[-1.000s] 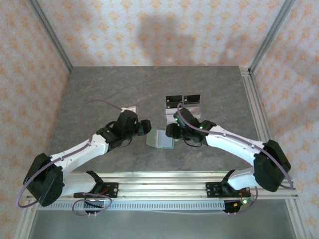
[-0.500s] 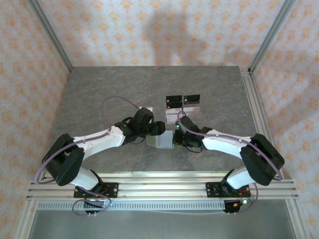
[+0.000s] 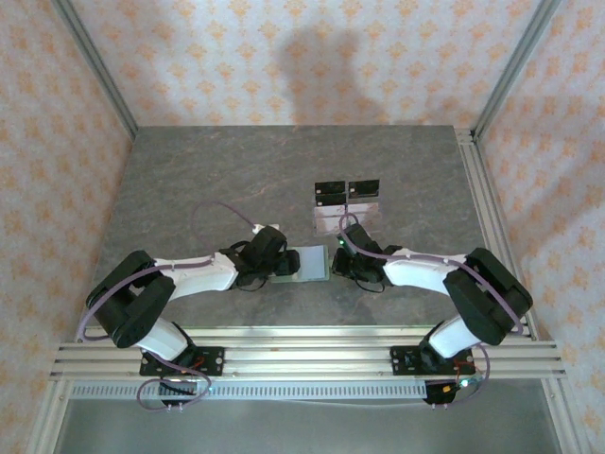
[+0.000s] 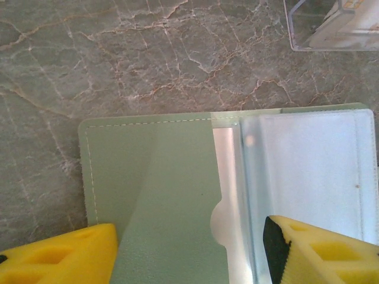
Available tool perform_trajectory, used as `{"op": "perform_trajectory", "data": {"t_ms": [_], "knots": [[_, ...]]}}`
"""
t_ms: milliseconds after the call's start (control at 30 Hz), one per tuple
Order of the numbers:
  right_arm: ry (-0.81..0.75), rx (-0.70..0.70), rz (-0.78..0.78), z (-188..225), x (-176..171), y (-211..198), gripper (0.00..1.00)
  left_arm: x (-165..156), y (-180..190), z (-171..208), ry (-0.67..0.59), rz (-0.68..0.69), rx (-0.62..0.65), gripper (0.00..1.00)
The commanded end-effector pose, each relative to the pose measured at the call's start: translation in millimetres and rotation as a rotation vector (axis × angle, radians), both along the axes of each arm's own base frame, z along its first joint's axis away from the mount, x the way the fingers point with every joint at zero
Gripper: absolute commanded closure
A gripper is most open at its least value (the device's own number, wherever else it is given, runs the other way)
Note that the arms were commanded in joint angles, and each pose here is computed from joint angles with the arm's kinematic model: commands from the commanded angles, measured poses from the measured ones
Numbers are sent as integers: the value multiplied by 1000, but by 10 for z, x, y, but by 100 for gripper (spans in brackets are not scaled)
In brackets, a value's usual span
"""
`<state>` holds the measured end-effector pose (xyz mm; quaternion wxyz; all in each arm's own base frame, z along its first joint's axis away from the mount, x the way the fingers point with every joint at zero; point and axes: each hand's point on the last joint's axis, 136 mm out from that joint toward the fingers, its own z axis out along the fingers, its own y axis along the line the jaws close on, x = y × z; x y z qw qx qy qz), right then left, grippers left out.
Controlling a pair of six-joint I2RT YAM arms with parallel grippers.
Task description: Put the credit cards into the card holder
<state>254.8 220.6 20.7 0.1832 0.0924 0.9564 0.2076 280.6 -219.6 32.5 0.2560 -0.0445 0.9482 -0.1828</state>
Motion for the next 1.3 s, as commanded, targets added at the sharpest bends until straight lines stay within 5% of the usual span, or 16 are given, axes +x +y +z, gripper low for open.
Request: {"op": "perform_trajectory", "data": {"t_ms": [0,367,567,833,1267], "knots": [[15,-1,-4,-21,-9,-4,85,37,-6,74,-35,13,4,33],[-20,68,96,536,22,215,74,128,-124,549,-99,-24,-21,31],[-35,45,160,739,104,377,62,169,52,762,-137,0,77,30],[-8,-19,208,575,244,564,53,113,334,543,-62,-4,298,30],[57,-80,248,172,254,629,53,-41,540,108,-26,8,365,21]]}}
